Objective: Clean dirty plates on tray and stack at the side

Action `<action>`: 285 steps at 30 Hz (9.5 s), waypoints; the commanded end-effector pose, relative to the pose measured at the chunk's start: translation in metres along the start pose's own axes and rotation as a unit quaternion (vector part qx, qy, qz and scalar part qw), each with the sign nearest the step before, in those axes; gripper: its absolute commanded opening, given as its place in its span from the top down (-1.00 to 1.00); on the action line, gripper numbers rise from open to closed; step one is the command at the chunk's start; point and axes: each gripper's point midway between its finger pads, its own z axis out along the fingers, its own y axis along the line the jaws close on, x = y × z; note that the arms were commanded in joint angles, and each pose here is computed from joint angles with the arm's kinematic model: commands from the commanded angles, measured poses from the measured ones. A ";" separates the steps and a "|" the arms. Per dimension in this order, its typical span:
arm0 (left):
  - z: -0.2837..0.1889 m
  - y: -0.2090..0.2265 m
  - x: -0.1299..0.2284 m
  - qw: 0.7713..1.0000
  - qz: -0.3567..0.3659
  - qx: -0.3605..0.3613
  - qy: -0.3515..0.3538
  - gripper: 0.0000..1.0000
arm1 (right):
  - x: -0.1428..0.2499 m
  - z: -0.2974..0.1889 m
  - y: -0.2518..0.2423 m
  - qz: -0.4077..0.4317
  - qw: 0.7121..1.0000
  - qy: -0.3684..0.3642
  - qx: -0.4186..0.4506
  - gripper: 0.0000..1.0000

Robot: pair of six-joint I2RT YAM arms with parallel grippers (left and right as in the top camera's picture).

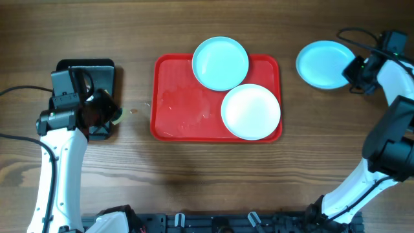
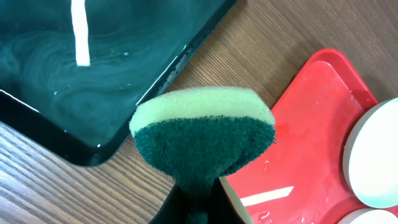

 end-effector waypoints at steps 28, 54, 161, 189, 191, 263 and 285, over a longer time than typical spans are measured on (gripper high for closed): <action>-0.002 -0.005 -0.006 1.000 0.007 0.011 -0.006 0.92 | 0.113 -0.090 0.254 -0.311 0.917 -0.036 -0.247 -0.54; -0.002 -0.004 -0.004 1.000 0.007 0.010 -0.003 0.92 | 0.187 0.007 0.286 -0.320 0.922 0.023 -0.216 0.28; 0.135 -0.147 0.136 0.965 0.190 0.113 0.144 0.92 | 0.327 -0.006 0.295 -0.469 0.861 0.102 -0.169 0.92; 0.105 -0.137 0.114 0.970 0.175 0.107 0.129 0.92 | 0.326 -0.006 0.295 -0.470 0.860 0.100 -0.171 0.91; 0.113 -0.139 0.128 0.966 0.184 0.106 0.146 0.92 | 0.326 -0.006 0.295 -0.469 0.860 0.100 -0.171 0.91; 0.046 0.048 -0.034 0.989 -0.148 -0.009 0.029 0.92 | 0.217 -0.191 0.345 -0.509 0.804 -0.169 -0.256 0.91; 0.048 0.050 -0.031 0.988 -0.149 -0.011 0.032 0.92 | -0.018 -0.056 0.020 -0.092 0.992 -0.040 -0.073 0.90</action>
